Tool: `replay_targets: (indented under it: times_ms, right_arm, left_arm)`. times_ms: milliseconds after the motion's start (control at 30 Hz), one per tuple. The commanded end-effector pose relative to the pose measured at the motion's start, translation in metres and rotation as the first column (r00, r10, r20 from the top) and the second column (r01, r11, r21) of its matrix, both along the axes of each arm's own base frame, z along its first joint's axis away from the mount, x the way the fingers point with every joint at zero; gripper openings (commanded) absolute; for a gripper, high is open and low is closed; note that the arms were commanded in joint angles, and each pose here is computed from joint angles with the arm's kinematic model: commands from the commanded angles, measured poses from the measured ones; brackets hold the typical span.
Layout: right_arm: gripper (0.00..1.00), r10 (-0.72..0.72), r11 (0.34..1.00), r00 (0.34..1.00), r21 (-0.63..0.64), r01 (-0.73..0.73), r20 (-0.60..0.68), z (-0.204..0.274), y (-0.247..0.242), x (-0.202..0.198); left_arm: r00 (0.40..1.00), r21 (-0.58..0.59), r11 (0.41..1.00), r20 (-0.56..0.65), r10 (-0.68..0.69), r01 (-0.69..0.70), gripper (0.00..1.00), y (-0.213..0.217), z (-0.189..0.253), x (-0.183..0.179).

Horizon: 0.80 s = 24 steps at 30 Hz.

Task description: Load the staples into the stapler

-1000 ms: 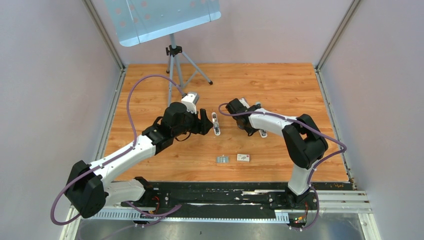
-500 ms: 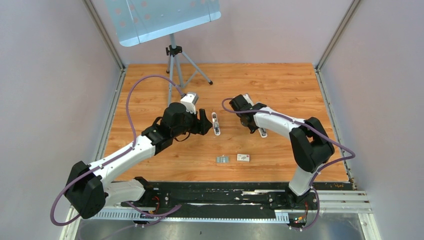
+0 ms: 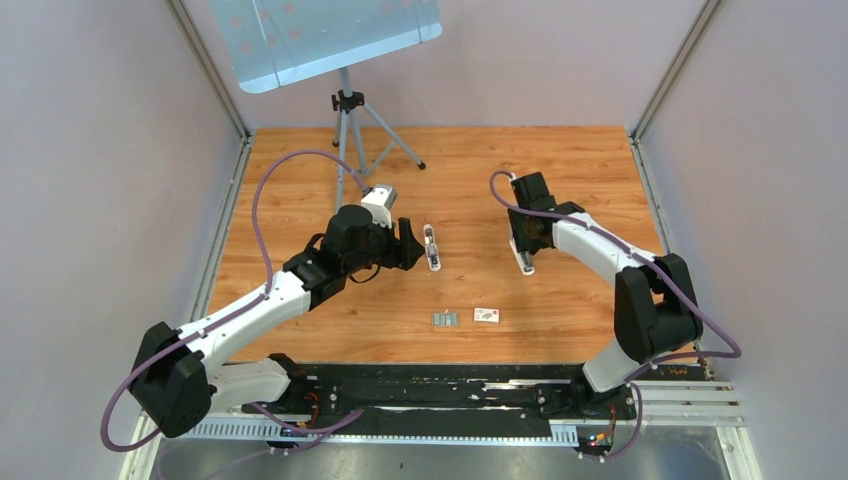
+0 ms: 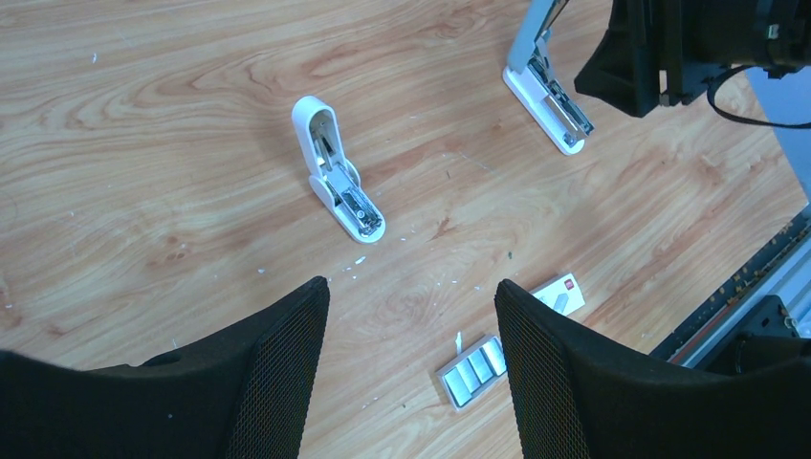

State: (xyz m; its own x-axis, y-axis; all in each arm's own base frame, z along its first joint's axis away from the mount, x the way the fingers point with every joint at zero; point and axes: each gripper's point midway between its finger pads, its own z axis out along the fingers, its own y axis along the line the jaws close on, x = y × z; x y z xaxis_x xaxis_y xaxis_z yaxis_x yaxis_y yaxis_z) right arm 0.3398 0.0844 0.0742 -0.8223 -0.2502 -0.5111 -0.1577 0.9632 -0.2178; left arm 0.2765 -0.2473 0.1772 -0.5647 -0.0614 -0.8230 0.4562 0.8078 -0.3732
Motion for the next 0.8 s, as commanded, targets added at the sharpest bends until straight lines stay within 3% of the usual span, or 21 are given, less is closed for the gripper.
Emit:
replay_targets:
  times_ms: [0, 100, 233, 400, 767]
  right_arm:
    - [0.48, 0.1, 0.983, 0.995, 0.156, -0.1, 0.007, -0.004, 0.023, 0.01]
    - [0.5, 0.121, 0.973, 0.992, 0.195, -0.123, 0.024, -0.001, 0.027, 0.018]
    - [0.59, 0.131, 0.962, 0.99, 0.236, -0.137, 0.044, 0.006, 0.035, 0.03]
    - [0.6, 0.107, 0.969, 0.994, 0.223, -0.103, -0.004, -0.012, 0.032, 0.03]
    - [0.46, 0.081, 0.986, 0.996, 0.15, -0.073, -0.049, -0.032, 0.018, 0.028]
  left_arm:
    - [1.0, 0.0, 1.0, -0.006, -0.001, 0.001, 0.67, 0.0, -0.003, 0.002]
    - [1.0, -0.002, 1.0, -0.02, -0.007, 0.007, 0.67, -0.002, -0.007, 0.002]
    - [1.0, -0.004, 1.0, -0.029, -0.009, 0.009, 0.67, -0.003, -0.01, 0.002]
    - [0.999, -0.001, 1.0, -0.032, -0.009, 0.009, 0.66, -0.003, -0.009, 0.002]
    - [0.999, 0.017, 1.0, -0.037, -0.005, 0.006, 0.66, -0.001, -0.012, 0.003]
